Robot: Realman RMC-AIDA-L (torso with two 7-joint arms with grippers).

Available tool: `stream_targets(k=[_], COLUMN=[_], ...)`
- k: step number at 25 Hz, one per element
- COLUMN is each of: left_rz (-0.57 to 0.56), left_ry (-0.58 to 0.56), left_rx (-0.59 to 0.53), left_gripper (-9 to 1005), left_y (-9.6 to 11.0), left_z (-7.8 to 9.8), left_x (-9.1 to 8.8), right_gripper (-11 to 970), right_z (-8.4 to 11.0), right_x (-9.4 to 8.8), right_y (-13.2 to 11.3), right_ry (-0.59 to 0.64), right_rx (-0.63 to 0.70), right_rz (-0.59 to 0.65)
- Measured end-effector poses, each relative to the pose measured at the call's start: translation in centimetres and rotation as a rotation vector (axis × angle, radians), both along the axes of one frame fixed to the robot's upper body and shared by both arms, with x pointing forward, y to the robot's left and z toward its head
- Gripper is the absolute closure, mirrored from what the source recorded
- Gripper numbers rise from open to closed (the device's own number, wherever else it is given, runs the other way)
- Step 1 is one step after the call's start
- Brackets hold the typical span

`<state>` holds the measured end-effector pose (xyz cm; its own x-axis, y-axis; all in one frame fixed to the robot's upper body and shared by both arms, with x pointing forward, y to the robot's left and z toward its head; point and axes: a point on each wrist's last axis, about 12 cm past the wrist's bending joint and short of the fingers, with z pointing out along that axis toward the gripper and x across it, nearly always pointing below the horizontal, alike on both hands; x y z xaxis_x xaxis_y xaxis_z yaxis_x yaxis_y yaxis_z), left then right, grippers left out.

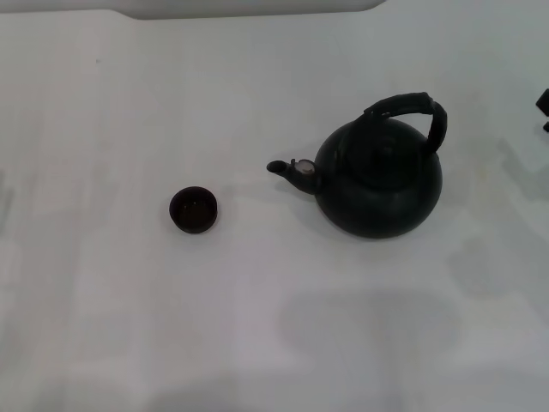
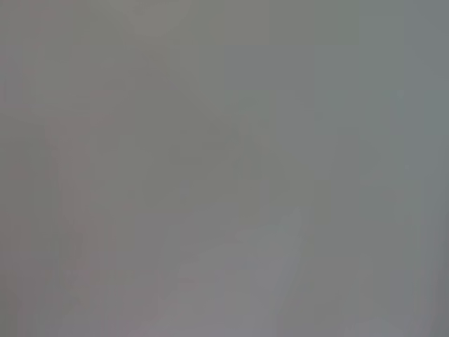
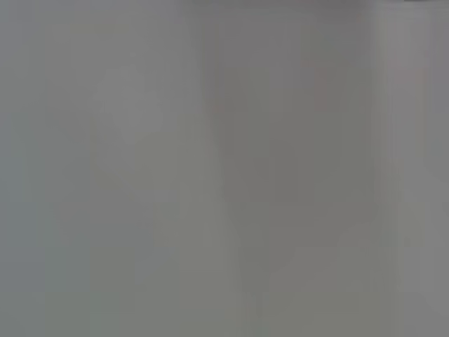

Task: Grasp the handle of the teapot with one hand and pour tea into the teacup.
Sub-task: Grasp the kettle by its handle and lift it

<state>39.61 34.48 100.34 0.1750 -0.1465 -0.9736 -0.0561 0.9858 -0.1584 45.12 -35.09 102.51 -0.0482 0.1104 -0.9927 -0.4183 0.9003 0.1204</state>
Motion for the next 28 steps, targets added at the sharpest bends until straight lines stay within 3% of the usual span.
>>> stream_targets(k=[8,14,21,28], left_rz=[-0.005,-0.022,-0.046,-0.056], left_ry=[-0.004,-0.018,-0.025,-0.018], left_rx=[-0.002,-0.004,-0.005,-0.006], left_gripper=[120,121,120,119], left_y=[-0.1,-0.4,-0.8,-1.0], left_z=[0.1,0.3,0.5,0.5], left_x=[0.3,1.2,2.2,2.6], right_gripper=[280,279,280,281], right_z=[0.4,-0.3,-1.1,-1.3], right_x=[-3.5,-5.0,-4.7,-1.5], right_y=[-1.5,0.2,2.5,5.3], right_ry=[0.011,0.079,0.126,0.156], right_rx=[0.01,0.005,0.022,-0.061], right_rz=[-0.008,0.104,0.173,0.195])
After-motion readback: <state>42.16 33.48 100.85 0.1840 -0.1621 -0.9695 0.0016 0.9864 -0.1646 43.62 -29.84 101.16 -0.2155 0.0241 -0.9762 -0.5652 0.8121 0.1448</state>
